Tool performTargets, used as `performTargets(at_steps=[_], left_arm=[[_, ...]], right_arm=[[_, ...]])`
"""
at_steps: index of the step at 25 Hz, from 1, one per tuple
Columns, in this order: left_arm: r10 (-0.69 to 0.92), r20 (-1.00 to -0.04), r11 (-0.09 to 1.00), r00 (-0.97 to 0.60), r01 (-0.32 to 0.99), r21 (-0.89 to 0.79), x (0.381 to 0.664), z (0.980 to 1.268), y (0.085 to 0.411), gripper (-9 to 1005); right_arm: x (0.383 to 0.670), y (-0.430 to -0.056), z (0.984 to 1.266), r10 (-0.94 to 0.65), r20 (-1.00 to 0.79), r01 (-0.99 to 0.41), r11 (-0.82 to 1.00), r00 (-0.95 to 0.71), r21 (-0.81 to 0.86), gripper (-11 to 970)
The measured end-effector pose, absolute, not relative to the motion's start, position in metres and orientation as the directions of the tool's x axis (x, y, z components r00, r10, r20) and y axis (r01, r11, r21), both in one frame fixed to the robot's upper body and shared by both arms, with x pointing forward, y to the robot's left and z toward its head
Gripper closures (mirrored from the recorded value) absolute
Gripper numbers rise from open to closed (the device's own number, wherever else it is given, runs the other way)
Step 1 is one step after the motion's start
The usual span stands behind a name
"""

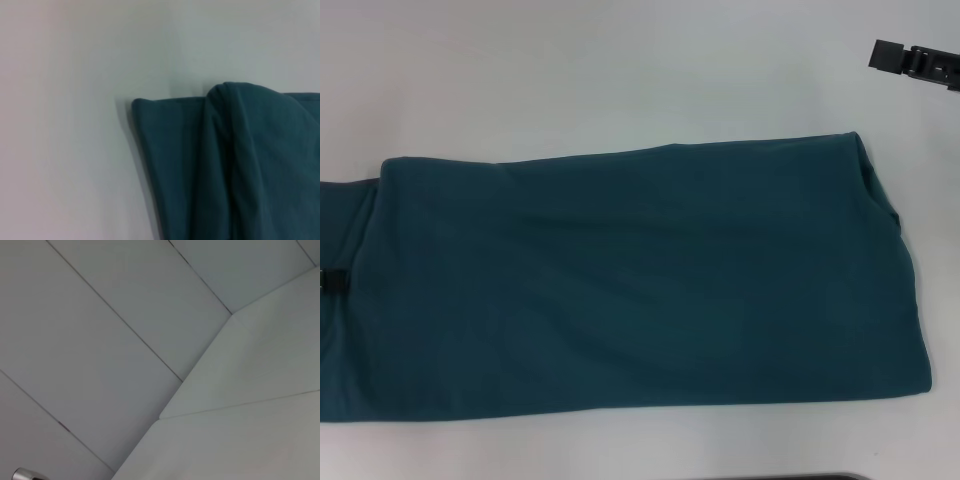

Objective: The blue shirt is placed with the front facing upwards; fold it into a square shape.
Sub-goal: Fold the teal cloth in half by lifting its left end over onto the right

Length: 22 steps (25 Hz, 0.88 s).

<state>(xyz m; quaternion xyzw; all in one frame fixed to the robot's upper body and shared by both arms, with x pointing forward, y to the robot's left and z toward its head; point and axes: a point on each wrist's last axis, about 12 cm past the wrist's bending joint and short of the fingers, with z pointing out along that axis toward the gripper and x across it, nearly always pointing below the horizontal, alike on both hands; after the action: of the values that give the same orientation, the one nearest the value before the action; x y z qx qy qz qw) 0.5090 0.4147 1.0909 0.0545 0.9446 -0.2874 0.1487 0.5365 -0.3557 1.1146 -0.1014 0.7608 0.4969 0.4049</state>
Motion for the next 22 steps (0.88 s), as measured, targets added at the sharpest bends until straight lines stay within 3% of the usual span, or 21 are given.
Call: performTargets(at_steps=[22], left_arm=[[0.031,-0.293,0.817,-0.956,0.193,-0.543,0.5103,1.0904,0.4079,135]], right_arm=[[0.5366,-0.3574,1.1152,0.247,-0.718,-0.556,0.490,-0.650,0.672,157]])
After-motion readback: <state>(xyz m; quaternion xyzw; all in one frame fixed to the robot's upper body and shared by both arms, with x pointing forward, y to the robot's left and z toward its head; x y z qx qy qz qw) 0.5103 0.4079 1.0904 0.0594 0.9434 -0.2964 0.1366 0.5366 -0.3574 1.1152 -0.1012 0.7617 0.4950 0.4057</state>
